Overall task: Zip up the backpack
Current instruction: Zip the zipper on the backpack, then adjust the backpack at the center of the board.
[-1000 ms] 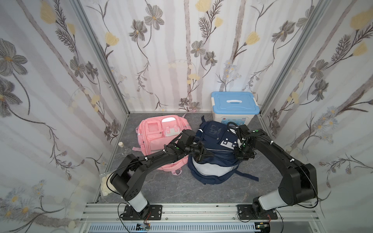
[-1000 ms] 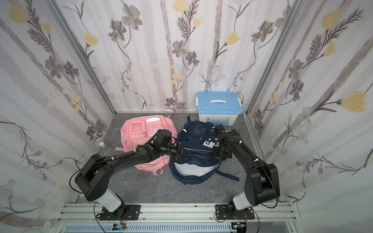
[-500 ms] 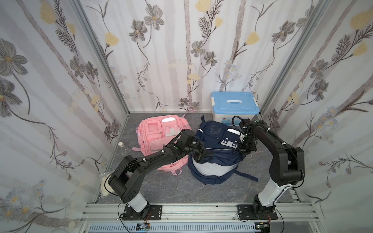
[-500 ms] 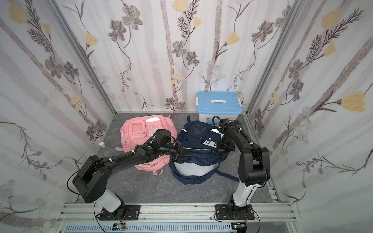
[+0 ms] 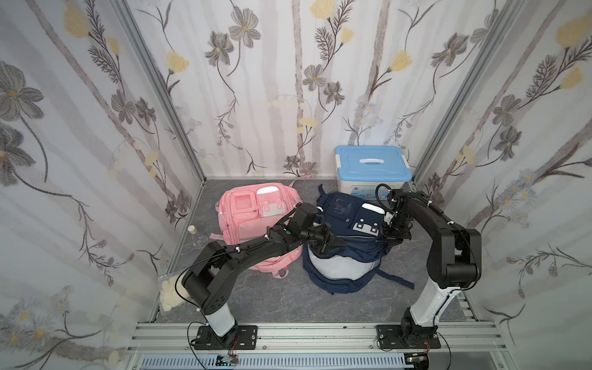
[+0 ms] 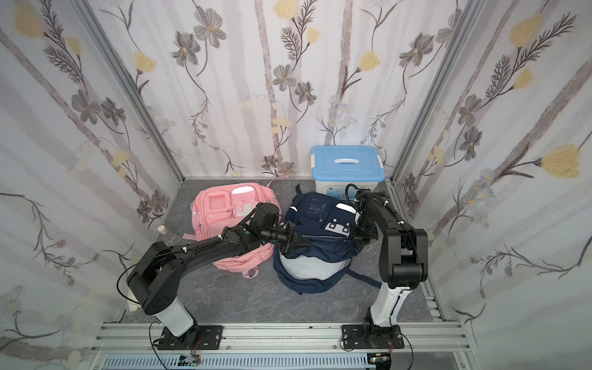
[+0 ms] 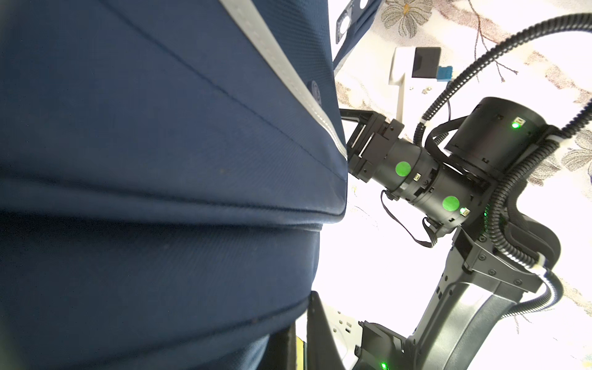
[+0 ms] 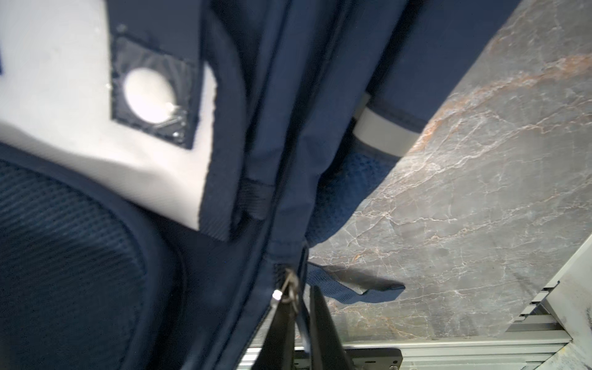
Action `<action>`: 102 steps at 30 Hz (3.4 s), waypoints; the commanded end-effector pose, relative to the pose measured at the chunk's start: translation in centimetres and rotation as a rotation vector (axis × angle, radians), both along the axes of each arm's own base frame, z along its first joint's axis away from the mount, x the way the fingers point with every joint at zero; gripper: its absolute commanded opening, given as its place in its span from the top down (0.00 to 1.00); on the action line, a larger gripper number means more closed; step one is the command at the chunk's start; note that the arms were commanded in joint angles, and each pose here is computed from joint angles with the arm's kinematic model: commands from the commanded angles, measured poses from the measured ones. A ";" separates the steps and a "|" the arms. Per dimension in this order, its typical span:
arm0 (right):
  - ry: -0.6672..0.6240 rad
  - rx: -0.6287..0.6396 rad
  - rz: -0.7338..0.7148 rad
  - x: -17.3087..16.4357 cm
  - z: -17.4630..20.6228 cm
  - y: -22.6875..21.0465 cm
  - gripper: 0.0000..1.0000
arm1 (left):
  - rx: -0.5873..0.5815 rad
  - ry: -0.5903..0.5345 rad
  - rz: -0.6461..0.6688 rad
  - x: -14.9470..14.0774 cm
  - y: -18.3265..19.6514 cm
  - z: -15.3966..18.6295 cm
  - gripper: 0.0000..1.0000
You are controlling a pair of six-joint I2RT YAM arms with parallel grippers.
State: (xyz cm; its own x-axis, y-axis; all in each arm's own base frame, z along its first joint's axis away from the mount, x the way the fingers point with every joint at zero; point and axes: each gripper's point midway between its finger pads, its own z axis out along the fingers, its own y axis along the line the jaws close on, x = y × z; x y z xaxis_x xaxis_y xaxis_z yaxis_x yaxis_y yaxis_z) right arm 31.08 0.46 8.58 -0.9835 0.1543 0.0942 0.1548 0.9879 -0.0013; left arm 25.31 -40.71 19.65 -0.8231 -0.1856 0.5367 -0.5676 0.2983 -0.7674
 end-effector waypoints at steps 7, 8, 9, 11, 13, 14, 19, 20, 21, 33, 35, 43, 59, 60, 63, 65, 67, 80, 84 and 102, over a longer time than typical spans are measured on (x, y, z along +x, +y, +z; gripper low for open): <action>-0.219 -0.214 -0.050 4.6 2.5 -4.2 0.51 | -0.064 -0.017 -0.050 0.8 -3.5 1.9 1.00; -0.243 -0.203 -0.055 4.3 3.1 -3.4 0.50 | -0.071 -0.022 -0.056 1.1 -4.1 2.0 1.00; -0.274 -0.206 -0.049 3.9 3.9 -2.7 0.46 | -0.076 -0.026 -0.061 1.4 -4.7 2.1 1.00; -0.334 -0.212 -0.054 3.1 5.7 -1.8 0.34 | -0.085 -0.035 -0.071 1.9 -5.9 2.2 1.00; -0.403 -0.160 -0.084 1.9 7.8 -0.4 0.32 | -0.094 -0.044 -0.077 2.7 -7.2 2.1 1.00; -0.433 -0.133 -0.090 1.4 8.6 0.5 0.31 | -0.103 -0.047 -0.080 3.2 -8.1 2.1 1.00; -0.541 -0.060 -0.082 -1.8 11.2 3.4 0.28 | -0.150 -0.047 -0.101 4.7 -11.7 1.5 0.83; -0.559 -0.051 -0.090 -2.4 11.5 3.6 0.27 | -0.152 -0.048 -0.108 4.8 -12.2 1.4 0.75; -0.580 -0.047 -0.099 -2.9 11.9 3.7 0.26 | -0.156 -0.052 -0.115 4.8 -12.7 1.4 0.68; -0.596 0.023 -0.123 -4.3 11.7 5.0 0.28 | -0.005 -0.192 -0.169 5.3 -8.3 0.4 0.35; -0.592 0.028 -0.110 -4.4 11.4 5.6 0.29 | 0.075 -0.244 -0.178 6.2 -5.5 0.4 0.35; -0.631 0.106 -0.120 -4.7 11.1 7.9 0.28 | 0.324 -0.295 -0.170 13.3 5.1 -5.8 0.46; -0.604 0.119 -0.108 -6.1 9.7 9.2 0.28 | 0.504 -0.372 -0.347 13.9 5.5 -12.8 0.56; -0.602 0.119 -0.111 -6.1 9.7 9.2 0.28 | 0.513 -0.372 -0.352 13.9 5.7 -13.1 0.56; -0.604 0.118 -0.112 -6.1 9.7 9.2 0.28 | 0.490 -0.369 -0.360 13.8 5.4 -13.8 0.56; -0.606 0.120 -0.112 -6.0 9.8 9.3 0.28 | 0.478 -0.385 -0.357 14.1 5.0 -14.0 0.57; -0.608 0.120 -0.110 -6.0 9.9 9.4 0.28 | 0.473 -0.403 -0.357 14.5 4.7 -14.1 0.57; -0.587 0.136 -0.104 -6.7 9.6 10.3 0.28 | 0.418 -0.433 -0.407 14.5 1.9 -14.8 0.72; -0.580 0.155 -0.119 -6.8 9.7 10.6 0.28 | 0.406 -0.412 -0.404 13.9 1.9 -15.1 0.93; -0.762 0.142 0.129 -10.1 8.0 22.3 0.32 | 0.061 -0.233 -0.163 13.4 -3.2 -5.8 1.00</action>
State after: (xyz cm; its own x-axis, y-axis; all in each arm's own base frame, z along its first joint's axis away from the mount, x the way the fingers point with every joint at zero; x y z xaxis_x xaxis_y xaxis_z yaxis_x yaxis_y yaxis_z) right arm 19.24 21.85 16.17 -0.8754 -0.0065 -0.4833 -0.1035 0.9792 0.1743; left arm 37.86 -41.97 9.80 -0.9604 -0.0714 0.2693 -0.2609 0.5696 -0.7794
